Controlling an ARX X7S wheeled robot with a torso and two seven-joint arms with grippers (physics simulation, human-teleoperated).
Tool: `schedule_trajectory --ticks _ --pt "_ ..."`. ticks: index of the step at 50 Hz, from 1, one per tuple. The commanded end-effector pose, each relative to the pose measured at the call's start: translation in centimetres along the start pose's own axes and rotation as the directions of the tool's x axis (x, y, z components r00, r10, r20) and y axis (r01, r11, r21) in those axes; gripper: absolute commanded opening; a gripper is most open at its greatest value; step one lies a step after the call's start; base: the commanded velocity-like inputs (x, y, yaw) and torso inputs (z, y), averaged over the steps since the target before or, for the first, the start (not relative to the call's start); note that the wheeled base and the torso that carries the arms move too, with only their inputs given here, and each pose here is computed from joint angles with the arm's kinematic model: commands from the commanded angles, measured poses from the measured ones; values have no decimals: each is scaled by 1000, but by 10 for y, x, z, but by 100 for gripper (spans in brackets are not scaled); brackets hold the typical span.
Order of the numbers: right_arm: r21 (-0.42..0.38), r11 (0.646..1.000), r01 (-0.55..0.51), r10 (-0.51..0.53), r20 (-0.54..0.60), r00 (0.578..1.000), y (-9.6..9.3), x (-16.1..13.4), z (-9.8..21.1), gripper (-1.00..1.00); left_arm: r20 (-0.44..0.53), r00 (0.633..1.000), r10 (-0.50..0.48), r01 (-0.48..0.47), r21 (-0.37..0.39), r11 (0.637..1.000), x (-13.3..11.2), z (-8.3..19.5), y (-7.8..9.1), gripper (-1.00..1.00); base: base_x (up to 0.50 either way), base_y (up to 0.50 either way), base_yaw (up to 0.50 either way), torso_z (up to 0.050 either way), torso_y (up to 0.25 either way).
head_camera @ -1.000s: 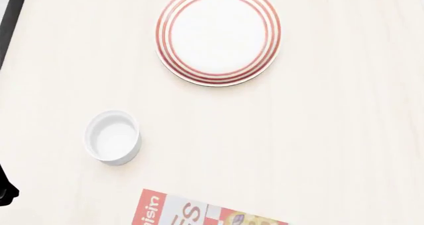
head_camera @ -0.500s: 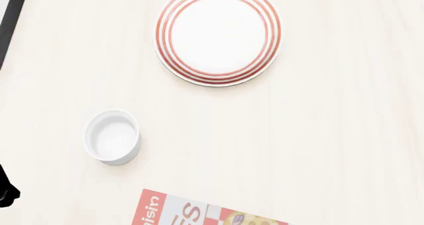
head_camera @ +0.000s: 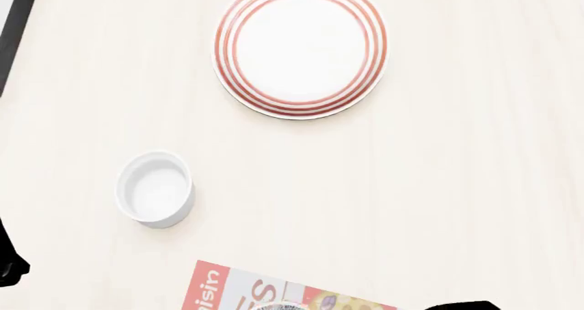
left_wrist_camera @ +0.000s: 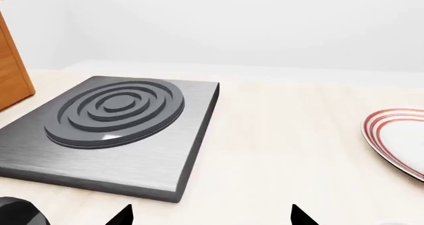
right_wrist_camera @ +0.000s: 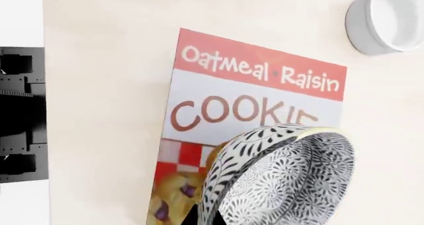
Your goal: Pick the akita bowl on the cookies box and place it on the plate.
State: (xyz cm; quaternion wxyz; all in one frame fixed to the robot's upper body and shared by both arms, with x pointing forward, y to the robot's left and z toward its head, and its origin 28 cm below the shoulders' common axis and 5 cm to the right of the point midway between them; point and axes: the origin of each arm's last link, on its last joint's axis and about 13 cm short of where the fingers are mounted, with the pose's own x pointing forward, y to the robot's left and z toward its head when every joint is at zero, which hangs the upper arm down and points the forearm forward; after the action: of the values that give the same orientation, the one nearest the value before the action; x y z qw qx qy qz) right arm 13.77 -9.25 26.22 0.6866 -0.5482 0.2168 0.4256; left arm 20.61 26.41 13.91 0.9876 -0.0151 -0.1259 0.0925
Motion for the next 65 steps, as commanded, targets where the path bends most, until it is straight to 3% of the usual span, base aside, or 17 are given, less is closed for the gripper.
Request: schedule_trajectory --ticks 1,13,24,35,65 --pt "-42 981 187 -189 -40 981 -22 -15 -3 -100 0 1000 -1 1 0 1000 0 0 0 100 0 0 0 0 0" --pt "-114 955 272 -285 -121 951 -39 -29 -7 -100 -2 1000 -2 2 -3 1000 -1 0 0 100 0 0 0 0 0" --pt "-128 928 351 -367 -139 920 -65 -29 -7 -100 -7 1000 -12 12 -5 1000 -2 -2 -1 100 0 0 0 0 0" --pt "-112 903 415 -429 -153 890 -103 -15 -10 -100 7 996 -87 88 -46 995 -7 0 -2 100 0 0 0 0 0" --pt "-145 825 546 -562 -113 819 -176 30 -5 -100 10 982 -189 189 -43 981 -15 -4 -6 100 0 0 0 0 0"
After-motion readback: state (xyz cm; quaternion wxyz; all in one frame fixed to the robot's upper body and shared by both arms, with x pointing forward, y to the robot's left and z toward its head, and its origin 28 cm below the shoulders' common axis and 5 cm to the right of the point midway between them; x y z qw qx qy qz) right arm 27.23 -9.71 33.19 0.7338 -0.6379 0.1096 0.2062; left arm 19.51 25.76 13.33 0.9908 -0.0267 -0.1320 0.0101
